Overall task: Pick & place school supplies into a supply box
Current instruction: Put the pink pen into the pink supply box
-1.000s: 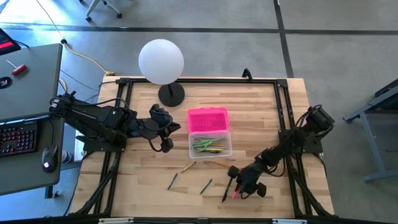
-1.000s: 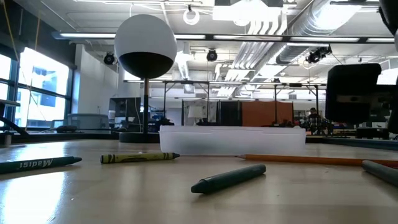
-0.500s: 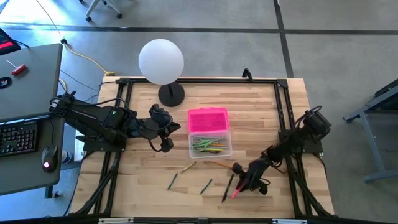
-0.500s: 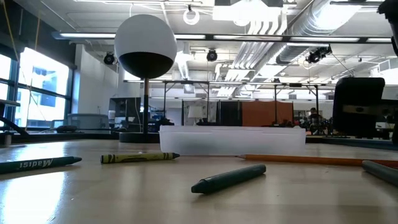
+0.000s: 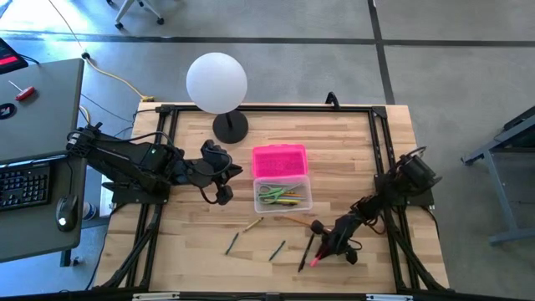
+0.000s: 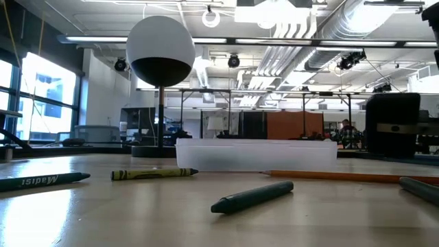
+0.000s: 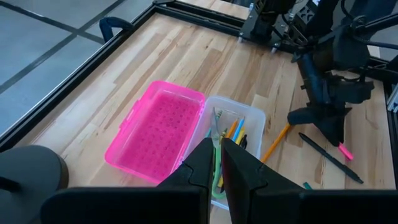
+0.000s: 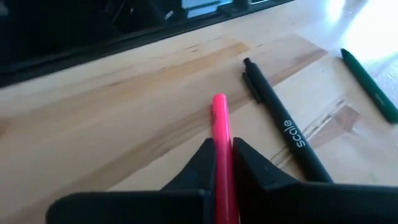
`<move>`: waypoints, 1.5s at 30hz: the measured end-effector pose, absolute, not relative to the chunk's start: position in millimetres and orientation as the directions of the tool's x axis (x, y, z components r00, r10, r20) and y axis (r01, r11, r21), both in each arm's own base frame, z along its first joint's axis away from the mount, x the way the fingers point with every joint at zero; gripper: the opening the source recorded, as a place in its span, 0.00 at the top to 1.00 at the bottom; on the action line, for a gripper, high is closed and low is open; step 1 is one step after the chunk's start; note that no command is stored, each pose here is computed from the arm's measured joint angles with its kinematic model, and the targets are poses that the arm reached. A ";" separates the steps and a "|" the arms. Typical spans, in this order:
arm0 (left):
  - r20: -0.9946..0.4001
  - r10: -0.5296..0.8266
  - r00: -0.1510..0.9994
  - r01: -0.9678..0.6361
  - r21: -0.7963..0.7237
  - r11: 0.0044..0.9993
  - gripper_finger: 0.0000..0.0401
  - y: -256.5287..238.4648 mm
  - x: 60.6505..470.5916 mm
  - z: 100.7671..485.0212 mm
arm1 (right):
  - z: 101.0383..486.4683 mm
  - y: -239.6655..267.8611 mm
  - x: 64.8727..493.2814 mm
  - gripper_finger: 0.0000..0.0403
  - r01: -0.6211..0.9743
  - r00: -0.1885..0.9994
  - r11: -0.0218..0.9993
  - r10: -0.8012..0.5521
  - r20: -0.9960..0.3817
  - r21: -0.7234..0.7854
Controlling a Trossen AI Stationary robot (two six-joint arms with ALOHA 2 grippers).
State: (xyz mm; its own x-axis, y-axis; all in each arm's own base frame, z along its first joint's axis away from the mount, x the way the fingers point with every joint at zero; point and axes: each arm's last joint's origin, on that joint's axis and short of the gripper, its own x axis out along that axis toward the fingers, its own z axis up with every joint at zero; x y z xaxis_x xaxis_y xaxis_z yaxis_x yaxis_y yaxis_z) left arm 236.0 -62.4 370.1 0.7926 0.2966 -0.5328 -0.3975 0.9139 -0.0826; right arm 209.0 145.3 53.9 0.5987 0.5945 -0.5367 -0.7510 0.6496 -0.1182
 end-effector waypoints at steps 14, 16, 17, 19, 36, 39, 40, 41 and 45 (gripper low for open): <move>-0.527 0.293 0.798 -0.395 -0.090 0.914 0.84 -62.6 236.6 370.8 | 140.4 155.0 246.1 0.95 -0.365 0.930 0.863 0.357 -0.089 -0.349; -0.523 0.293 0.801 -0.395 -0.093 0.914 0.84 -62.6 237.0 371.2 | 149.5 149.6 258.3 0.94 -0.260 0.966 0.851 0.224 -0.133 -0.456; -0.520 0.293 0.802 -0.395 -0.095 0.914 0.84 -62.7 237.1 371.5 | 152.7 146.0 265.6 0.94 -0.228 0.971 0.845 0.164 -0.173 -0.484; -0.516 0.297 0.804 -0.399 -0.096 0.912 0.84 -62.7 237.3 371.8 | 155.3 132.5 282.5 0.96 -0.163 0.961 0.843 0.019 -0.275 -0.512; -0.518 0.253 0.817 -0.365 -0.127 0.922 0.84 -64.2 238.4 372.7 | 136.5 51.7 340.4 0.93 -0.152 0.822 0.961 -0.008 -0.569 -0.233; -0.518 0.252 0.818 -0.365 -0.128 0.922 0.84 -64.2 238.4 372.7 | 132.0 51.6 340.6 0.93 -0.145 0.814 0.962 -0.016 -0.581 -0.230; -0.518 0.252 0.818 -0.365 -0.128 0.922 0.84 -64.2 238.4 372.7 | 131.8 52.5 340.4 0.92 -0.148 0.813 0.962 -0.014 -0.583 -0.230; -0.518 0.251 0.818 -0.364 -0.128 0.922 0.84 -64.2 238.4 372.7 | 132.0 53.7 340.4 0.91 -0.150 0.814 0.962 -0.011 -0.580 -0.230; -0.520 0.247 0.818 -0.361 -0.130 0.923 0.84 -64.3 238.4 372.6 | 134.4 58.8 341.0 0.85 -0.131 0.833 0.959 -0.032 -0.553 -0.252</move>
